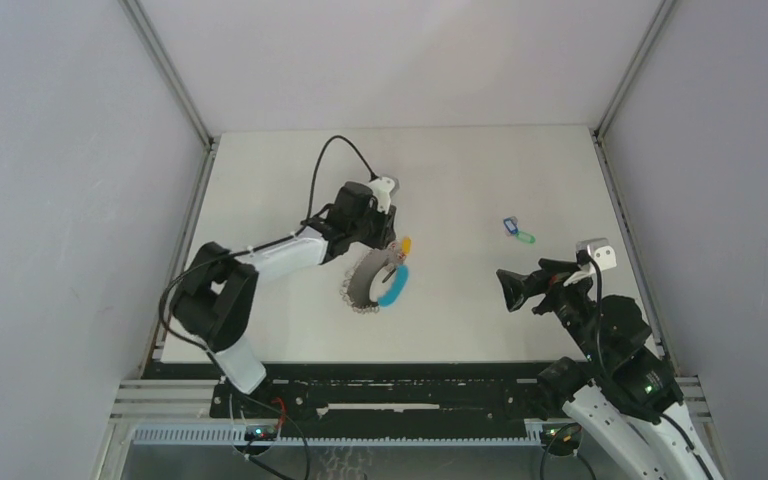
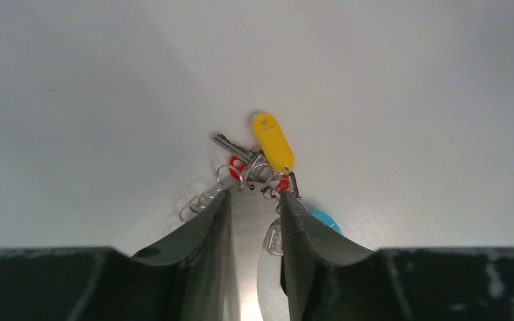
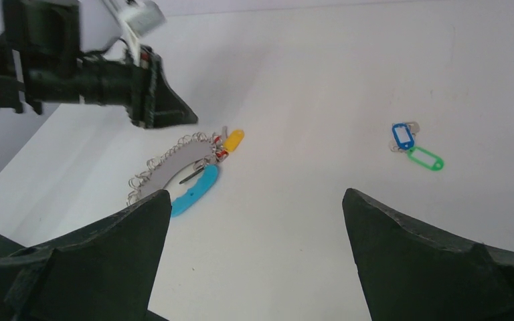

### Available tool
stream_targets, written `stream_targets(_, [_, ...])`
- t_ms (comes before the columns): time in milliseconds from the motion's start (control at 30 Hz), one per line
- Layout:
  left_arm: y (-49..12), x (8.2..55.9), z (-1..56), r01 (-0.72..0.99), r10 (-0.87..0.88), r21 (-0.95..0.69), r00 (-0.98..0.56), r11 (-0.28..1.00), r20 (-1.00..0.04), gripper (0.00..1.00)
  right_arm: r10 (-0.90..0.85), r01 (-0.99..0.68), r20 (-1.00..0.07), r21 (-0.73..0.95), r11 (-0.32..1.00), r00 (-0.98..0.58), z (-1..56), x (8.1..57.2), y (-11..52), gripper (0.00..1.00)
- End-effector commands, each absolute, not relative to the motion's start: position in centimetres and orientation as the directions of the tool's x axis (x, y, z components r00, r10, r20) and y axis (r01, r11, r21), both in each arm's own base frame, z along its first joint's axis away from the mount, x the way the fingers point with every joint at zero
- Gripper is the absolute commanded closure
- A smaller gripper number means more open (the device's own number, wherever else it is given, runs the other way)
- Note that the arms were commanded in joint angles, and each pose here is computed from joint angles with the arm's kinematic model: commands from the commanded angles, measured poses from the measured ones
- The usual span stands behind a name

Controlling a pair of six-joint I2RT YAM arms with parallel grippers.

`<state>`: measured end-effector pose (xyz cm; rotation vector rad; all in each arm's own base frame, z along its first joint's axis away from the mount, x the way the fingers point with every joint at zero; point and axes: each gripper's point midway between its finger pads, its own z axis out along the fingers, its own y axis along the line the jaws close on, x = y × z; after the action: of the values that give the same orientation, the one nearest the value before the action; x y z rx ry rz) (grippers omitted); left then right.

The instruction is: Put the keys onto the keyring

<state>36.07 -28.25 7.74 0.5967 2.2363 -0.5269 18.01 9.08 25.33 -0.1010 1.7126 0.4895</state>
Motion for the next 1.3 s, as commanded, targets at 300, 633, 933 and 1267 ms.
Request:
stream_targets(300, [-18.8, 31.0, 18.7, 0.361, -0.081, -0.230, -0.383, 0.904, -0.920, 0.00, 0.203, -0.224, -0.970, 0.229, 0.947, -0.130, 28.3, 17.1, 5.6, 0.00])
stream_targets(633, [-12.7, 23.4, 24.8, 0.314, -0.303, -0.360, -0.215, 0.879, -0.928, 0.00, 0.211, -0.155, -0.972, 0.226, 0.962, -0.107, 27.6, 16.8, 3.9, 0.00])
stream_targets(933, [-6.8, 18.1, 30.2, 0.272, -0.285, -0.286, -0.044, 0.919, -0.958, 0.00, 0.217, -0.148, -0.971, 0.230, 0.962, -0.103, 27.2, 16.6, 3.7, 0.00])
stream_targets(1267, [-3.4, 15.9, 31.3, 0.233, -0.279, -0.239, 0.159, 0.943, -0.947, 0.00, 0.188, -0.155, -0.973, 0.207, 0.966, -0.132, 26.4, 17.0, 4.1, 0.00])
